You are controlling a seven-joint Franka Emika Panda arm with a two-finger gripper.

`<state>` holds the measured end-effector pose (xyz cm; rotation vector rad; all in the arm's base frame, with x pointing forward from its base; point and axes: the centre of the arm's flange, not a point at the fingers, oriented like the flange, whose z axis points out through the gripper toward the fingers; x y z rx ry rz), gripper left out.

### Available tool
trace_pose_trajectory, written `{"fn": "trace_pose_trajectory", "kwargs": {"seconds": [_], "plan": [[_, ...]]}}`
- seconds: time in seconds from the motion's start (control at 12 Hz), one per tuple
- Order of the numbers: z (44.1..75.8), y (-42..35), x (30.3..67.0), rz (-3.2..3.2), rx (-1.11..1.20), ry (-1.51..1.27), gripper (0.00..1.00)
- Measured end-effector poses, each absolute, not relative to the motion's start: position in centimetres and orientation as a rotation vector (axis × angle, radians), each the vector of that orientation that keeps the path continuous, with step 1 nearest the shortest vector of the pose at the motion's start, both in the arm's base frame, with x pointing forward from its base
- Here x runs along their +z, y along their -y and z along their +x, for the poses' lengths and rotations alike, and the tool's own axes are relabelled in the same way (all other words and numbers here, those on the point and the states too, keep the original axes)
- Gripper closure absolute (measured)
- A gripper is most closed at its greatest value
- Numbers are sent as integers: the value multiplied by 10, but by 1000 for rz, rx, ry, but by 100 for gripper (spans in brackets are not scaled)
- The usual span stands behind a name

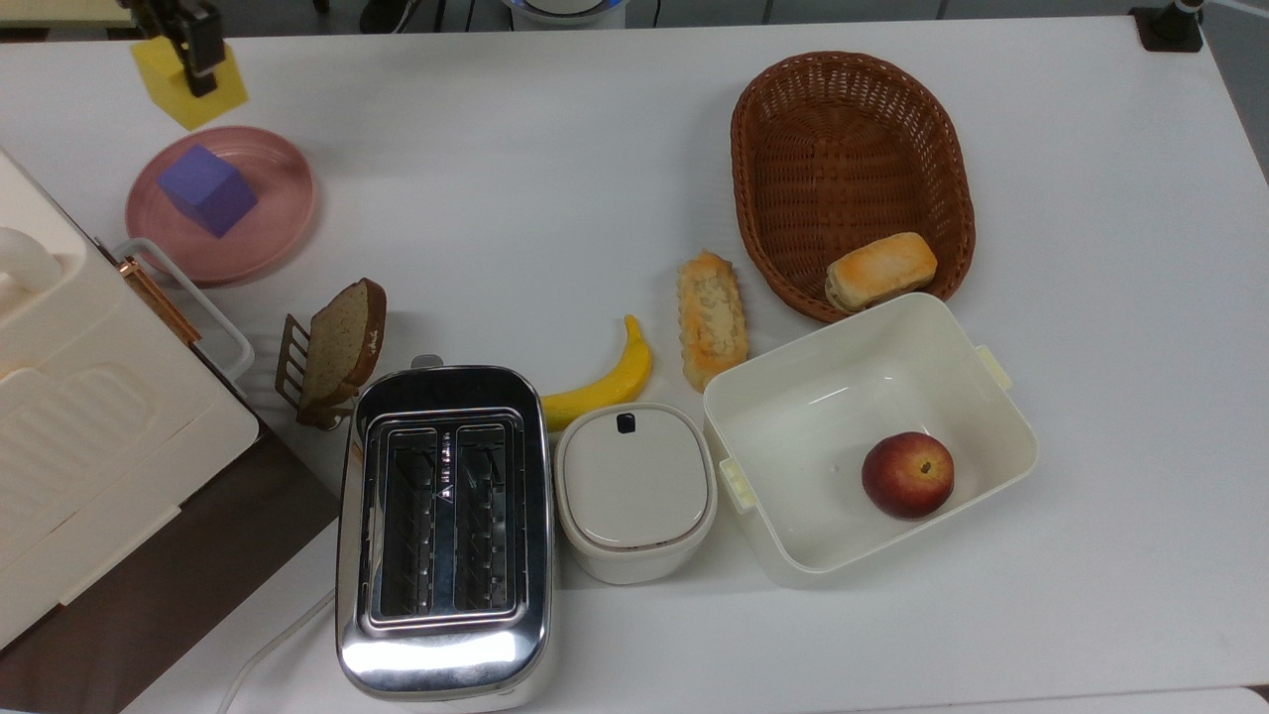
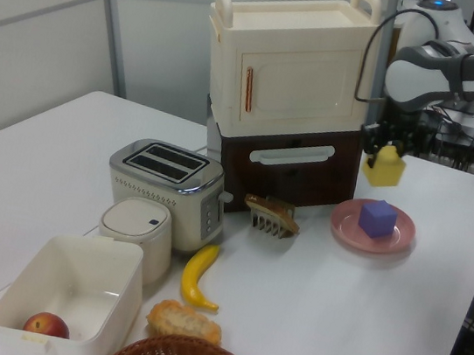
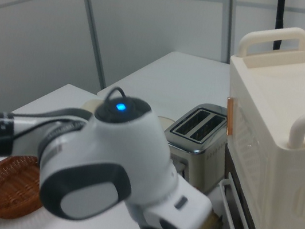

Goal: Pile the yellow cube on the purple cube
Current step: 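Lift the yellow cube and carry it above the purple cube, then lower the yellow cube onto the purple cube and open the gripper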

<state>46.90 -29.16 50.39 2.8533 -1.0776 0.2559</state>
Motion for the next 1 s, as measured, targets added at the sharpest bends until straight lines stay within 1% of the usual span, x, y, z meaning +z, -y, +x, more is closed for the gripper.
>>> {"fn": "trace_pose_trajectory", "kwargs": {"seconds": [0.17, 0.25, 0.42, 0.58, 1.0], "plan": [[460, 319, 484, 2859, 206, 1035, 42], [461, 328, 475, 2854, 206, 1028, 42], [469, 339, 458, 2849, 232, 1015, 43], [477, 343, 442, 2858, 212, 1011, 43], [497, 335, 426, 2885, 188, 968, 43]]}}
